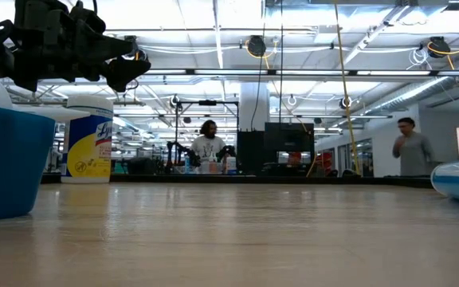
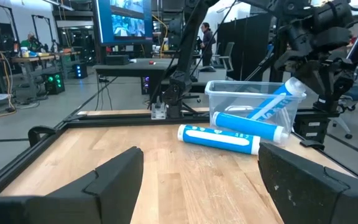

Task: Pick & place silicon tubes, Sealant and Lysol wipes
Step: Put the left blue sealant into the transparent bin

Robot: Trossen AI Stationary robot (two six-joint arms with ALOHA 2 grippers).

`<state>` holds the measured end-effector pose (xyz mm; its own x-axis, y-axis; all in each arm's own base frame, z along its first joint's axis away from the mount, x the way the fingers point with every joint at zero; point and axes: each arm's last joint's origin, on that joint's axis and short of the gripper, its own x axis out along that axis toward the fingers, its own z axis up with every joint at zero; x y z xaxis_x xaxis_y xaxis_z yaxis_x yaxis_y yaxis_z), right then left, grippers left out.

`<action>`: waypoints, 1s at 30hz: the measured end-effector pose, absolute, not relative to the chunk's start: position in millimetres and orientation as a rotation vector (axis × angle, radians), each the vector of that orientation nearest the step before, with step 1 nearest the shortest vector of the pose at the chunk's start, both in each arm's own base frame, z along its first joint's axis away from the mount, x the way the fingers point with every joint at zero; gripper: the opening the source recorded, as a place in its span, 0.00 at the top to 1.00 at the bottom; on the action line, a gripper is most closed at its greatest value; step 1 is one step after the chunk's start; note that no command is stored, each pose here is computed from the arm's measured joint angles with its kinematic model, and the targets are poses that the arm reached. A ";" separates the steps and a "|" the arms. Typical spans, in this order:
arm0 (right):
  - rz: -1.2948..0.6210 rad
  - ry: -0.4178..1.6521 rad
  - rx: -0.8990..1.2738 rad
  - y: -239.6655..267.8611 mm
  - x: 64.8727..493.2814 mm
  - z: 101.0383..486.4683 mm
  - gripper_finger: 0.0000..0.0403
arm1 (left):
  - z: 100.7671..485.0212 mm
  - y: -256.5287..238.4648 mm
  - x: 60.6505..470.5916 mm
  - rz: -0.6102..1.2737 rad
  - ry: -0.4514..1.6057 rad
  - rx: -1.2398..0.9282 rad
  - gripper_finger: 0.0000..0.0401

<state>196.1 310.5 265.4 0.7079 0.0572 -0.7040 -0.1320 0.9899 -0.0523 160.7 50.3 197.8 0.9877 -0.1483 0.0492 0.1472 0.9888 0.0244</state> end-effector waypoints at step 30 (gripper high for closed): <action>-0.109 0.932 -0.179 291.7 166.3 264.7 1.00 | 197.8 50.3 160.7 -0.149 -0.051 0.021 0.23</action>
<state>166.3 291.7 264.7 0.5923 -0.1704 -0.7875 0.0157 0.9796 -0.2001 160.7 50.3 197.8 0.9877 -0.1487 0.0489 0.1476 0.9887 0.0246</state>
